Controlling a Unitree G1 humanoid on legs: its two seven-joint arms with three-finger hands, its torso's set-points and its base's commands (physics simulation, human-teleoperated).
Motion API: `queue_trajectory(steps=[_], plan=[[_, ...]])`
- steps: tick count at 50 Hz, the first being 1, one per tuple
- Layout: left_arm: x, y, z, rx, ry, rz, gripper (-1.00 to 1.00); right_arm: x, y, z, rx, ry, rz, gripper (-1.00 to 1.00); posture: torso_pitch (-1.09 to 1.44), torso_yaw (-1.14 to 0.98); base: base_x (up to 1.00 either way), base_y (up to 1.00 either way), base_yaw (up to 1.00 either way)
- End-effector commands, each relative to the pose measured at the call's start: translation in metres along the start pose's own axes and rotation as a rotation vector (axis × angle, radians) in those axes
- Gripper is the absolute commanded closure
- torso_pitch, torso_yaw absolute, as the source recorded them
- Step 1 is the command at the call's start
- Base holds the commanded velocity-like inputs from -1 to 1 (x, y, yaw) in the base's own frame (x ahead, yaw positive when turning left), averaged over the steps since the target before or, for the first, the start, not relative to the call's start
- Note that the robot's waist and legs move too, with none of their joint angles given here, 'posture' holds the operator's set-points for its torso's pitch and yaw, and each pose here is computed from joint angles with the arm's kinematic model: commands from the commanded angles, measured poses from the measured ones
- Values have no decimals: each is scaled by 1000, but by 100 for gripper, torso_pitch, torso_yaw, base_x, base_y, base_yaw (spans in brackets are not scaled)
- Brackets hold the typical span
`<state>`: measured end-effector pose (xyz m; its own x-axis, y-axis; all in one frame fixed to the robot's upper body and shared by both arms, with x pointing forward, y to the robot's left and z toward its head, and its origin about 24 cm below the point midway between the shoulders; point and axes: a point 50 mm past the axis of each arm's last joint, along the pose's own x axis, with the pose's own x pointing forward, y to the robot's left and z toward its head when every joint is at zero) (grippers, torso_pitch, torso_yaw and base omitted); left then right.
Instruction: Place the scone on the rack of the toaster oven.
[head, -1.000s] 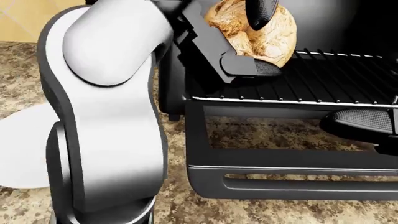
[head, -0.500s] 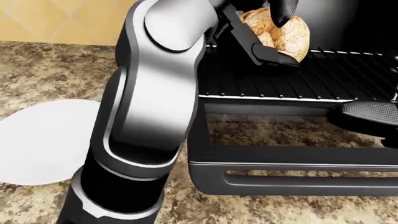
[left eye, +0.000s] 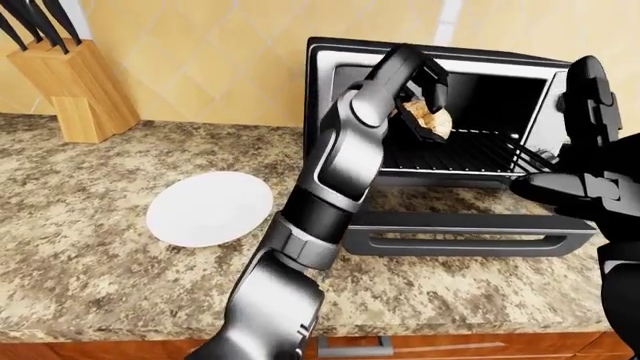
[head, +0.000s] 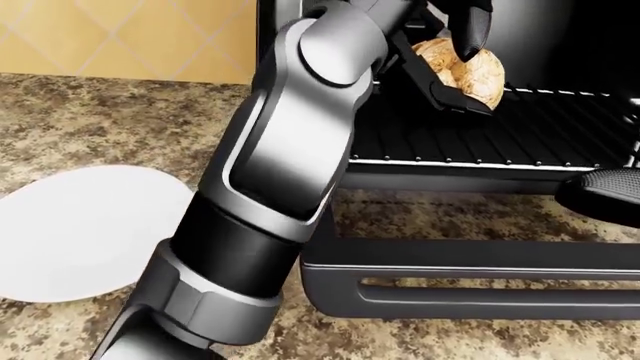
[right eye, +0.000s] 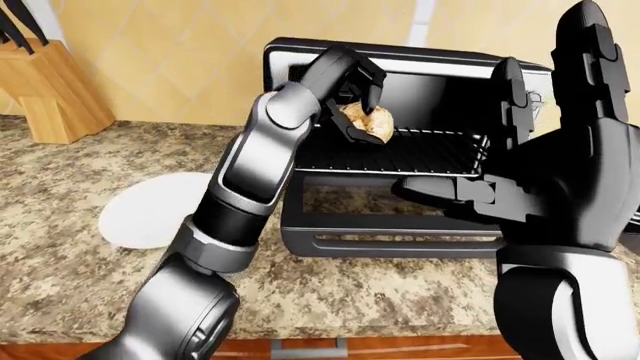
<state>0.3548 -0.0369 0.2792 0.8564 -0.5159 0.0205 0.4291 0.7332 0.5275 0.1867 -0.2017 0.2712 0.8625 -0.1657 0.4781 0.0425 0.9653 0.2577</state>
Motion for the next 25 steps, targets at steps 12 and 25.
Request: queue_trajectory(steps=[12,25], plan=[[12,12,3,-26,-43,52,100,1,-2,5,7,-46,-4,-100,-33,0,0,0,0],[19,18,-6,-45,-2,64,100,2,0,7,11,-49,1,-100,-33,0,0,0,0]])
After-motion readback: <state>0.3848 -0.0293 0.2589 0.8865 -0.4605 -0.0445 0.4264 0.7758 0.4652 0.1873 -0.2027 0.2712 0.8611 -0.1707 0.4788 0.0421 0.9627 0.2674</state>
